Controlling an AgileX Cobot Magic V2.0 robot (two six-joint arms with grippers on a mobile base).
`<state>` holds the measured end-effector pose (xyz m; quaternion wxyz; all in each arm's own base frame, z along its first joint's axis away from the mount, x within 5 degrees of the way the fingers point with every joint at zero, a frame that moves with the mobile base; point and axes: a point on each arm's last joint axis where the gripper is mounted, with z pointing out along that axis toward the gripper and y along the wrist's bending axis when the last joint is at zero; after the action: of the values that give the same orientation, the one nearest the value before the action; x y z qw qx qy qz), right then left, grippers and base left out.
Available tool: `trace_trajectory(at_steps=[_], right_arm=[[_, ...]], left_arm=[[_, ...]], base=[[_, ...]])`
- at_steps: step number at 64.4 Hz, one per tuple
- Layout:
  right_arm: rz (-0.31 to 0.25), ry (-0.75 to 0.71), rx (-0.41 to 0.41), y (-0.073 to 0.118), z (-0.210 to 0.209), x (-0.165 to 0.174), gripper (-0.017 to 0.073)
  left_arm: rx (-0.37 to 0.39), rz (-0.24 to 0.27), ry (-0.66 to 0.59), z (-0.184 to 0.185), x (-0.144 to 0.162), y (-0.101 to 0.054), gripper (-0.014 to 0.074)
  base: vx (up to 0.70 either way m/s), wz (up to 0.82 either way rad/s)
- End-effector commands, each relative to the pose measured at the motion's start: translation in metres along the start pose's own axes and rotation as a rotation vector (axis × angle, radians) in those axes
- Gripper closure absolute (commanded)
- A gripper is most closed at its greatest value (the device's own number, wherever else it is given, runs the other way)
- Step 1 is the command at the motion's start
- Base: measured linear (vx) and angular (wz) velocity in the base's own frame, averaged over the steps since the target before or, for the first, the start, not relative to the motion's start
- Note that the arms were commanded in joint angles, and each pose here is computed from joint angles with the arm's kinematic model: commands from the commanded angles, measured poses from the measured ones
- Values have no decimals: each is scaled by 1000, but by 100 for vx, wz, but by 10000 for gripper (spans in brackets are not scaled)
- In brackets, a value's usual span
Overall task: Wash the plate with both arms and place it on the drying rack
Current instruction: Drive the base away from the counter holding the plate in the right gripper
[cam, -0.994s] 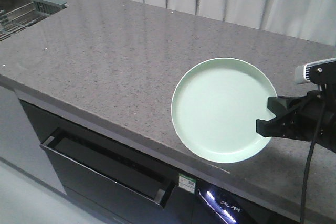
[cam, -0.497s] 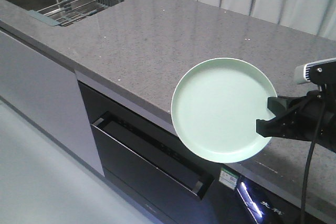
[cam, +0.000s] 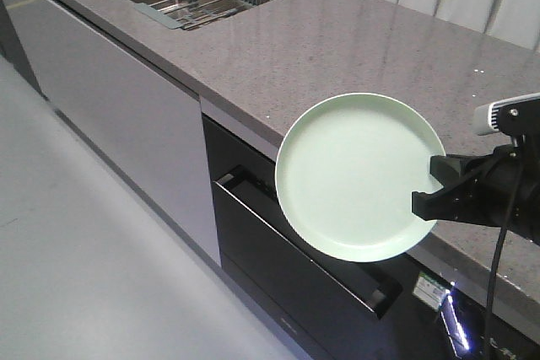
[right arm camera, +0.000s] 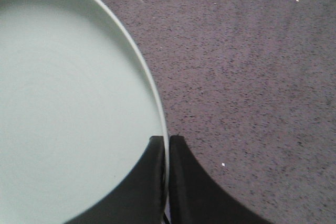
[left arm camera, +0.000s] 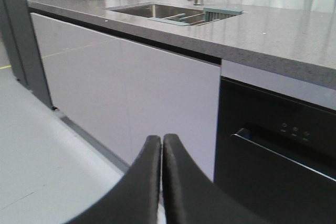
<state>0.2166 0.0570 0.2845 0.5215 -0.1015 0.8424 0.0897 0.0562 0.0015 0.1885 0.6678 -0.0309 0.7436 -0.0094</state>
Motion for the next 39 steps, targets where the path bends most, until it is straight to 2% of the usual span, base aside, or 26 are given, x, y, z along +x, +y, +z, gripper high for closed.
trace_trajectory(at_steps=[1, 39], right_arm=[[-2, -117, 31, -3, -7, -18, 568], [-2, -117, 31, -3, -7, -18, 568]], left_arm=[[5, -10, -72, 0, -2, 0, 598], [5, -10, -72, 0, -2, 0, 598]], base=[[-5, 30], [-5, 36]])
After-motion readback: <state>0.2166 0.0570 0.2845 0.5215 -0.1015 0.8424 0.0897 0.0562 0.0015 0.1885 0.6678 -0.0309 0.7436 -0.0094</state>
